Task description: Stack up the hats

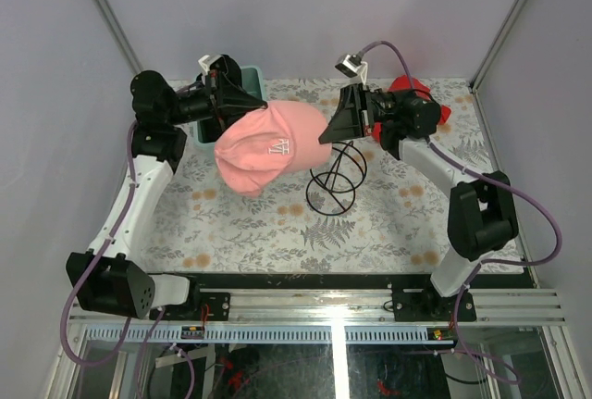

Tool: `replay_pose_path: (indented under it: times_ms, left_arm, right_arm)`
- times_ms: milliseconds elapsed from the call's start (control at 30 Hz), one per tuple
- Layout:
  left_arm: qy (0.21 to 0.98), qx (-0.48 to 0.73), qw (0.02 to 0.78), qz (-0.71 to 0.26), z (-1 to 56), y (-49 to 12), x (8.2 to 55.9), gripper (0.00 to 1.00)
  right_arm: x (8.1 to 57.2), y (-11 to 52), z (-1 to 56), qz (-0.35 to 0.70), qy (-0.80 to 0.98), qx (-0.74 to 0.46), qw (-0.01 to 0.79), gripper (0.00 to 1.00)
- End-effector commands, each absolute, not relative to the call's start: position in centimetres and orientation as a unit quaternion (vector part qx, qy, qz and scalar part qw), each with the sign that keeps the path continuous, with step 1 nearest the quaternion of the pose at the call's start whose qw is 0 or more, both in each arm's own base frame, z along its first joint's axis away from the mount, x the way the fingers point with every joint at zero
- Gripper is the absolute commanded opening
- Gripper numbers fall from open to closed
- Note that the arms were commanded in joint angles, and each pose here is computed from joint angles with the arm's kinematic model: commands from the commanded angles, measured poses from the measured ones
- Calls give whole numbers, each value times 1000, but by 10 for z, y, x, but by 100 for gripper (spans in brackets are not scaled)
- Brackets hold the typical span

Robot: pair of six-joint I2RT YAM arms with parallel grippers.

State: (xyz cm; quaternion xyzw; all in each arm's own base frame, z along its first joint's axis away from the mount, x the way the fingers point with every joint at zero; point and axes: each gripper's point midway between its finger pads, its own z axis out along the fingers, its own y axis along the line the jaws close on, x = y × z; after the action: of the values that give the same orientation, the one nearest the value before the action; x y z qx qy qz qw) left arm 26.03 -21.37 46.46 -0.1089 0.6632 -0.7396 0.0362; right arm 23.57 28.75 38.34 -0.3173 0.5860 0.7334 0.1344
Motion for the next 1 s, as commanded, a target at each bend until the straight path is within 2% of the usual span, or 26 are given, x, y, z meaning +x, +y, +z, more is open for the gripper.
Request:
replay_pose_path:
  times_ms: [0,67,100,167,200,267,300,367,433,667,967]
  left_arm:
    - [670,-109,59,-732,451,-208,270,0]
    - [675,-124,80,-723,442,-198,285,0]
    - [676,-133,92,-719,438,-192,293,4]
    - [677,-156,123,-709,430,-178,313,27]
    - [679,-168,137,-702,426,-173,321,36]
    - [679,-184,161,-692,420,-165,337,40]
    - [680,-189,170,-688,416,-161,343,46]
    - [681,-196,184,-681,411,-154,353,49]
    - [688,-206,197,-667,402,-146,361,55]
    - [716,-261,217,-610,344,-128,368,59]
    - [732,-274,209,-588,308,-127,357,59]
  right_arm:
    - [211,290,422,762,513,-340,203,0]
    - [209,286,433,773,507,-320,206,0]
    - [212,284,438,781,507,-303,204,0]
    - [220,277,443,794,509,-267,199,0]
    - [224,274,444,797,513,-252,196,0]
    - [231,265,443,800,522,-224,192,0]
    - [236,262,442,800,532,-208,187,0]
    - [244,252,438,796,546,-180,186,0]
    - [249,241,436,791,561,-157,190,0]
    - [267,214,396,752,628,-74,187,0]
    - [278,193,345,719,667,-9,197,0]
